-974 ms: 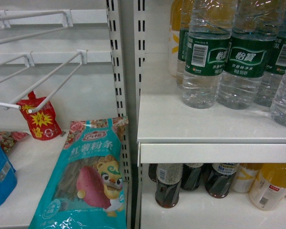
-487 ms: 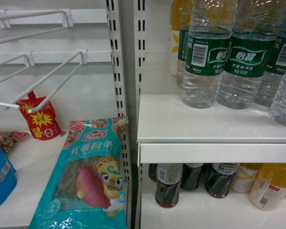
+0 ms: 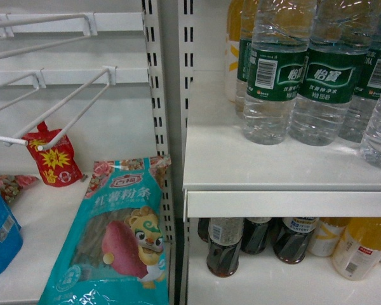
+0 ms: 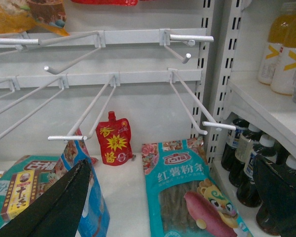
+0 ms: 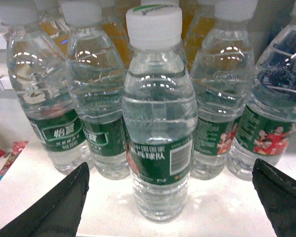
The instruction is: Move water from second to third shelf
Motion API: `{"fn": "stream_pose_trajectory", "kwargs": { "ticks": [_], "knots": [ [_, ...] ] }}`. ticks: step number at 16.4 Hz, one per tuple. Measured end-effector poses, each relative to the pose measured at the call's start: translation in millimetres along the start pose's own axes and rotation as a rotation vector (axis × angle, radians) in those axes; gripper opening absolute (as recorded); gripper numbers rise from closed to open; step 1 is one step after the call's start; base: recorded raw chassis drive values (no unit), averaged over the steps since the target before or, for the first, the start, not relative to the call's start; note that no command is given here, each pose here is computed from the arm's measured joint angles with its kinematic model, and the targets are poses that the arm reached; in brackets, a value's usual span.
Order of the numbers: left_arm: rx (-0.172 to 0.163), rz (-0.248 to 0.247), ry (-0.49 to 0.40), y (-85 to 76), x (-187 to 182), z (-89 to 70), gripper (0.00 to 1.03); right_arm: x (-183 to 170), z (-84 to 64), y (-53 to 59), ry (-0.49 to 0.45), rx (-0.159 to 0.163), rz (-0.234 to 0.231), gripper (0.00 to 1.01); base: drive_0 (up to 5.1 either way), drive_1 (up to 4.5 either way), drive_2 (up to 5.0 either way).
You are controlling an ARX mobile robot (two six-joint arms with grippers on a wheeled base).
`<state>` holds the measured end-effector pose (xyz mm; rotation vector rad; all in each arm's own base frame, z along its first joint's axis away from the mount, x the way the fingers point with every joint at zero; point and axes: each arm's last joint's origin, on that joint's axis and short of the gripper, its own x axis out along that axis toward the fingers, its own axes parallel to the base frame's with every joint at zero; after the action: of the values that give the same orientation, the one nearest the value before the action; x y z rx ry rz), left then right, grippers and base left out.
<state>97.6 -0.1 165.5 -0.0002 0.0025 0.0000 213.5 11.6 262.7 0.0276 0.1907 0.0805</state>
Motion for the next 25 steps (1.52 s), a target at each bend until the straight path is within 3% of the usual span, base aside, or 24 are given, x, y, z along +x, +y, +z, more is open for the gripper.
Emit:
{"fn": "stream_pose_trajectory", "kwargs": {
  "ticks": [7, 9, 10, 12, 16, 19, 25],
  "knots": [
    [0.0, 0.0, 0.0, 0.0, 0, 0.0, 0.98, -60, -25.9, -7.8, 0.025, 0.014, 0.015, 0.98, 0.0, 0.0, 0.0],
    [0.0, 0.001, 0.0, 0.0, 0, 0.0, 0.98, -67, -31.4, -6.8, -0.176, -0.012, -0.063, 0.82, 0.0, 0.0, 0.0],
    [0.0, 0.0, 0.0, 0.0, 0, 0.0, 0.98, -70, -41.6, -6.2, -0.211, -0.02, -0.067, 0.71, 0.0, 0.0, 0.0],
    [0.0, -0.001, 0.0, 0.0, 0, 0.0, 0.98, -68, -56.5, -7.1, -0.213, -0.022, -0.077, 0.54, 0.0, 0.0, 0.0],
    [0.0, 0.0, 0.0, 0.0, 0, 0.0, 0.98, -65, -77.2, -7.7, -0.185, -0.021, -0.077, 0.36, 0.0, 0.0, 0.0],
    [0.0, 0.0, 0.0, 0.0, 0, 0.0, 0.98, -70, -92.8, -7.6, -0.19, -0.025, -0.078, 0.01, 0.0, 0.0, 0.0],
    [0.0, 0.0, 0.0, 0.0, 0, 0.0, 0.98, -79, -106.3, -7.2, -0.217, -0.026, -0.078, 0.02, 0.0, 0.0, 0.0]
  ]
}}
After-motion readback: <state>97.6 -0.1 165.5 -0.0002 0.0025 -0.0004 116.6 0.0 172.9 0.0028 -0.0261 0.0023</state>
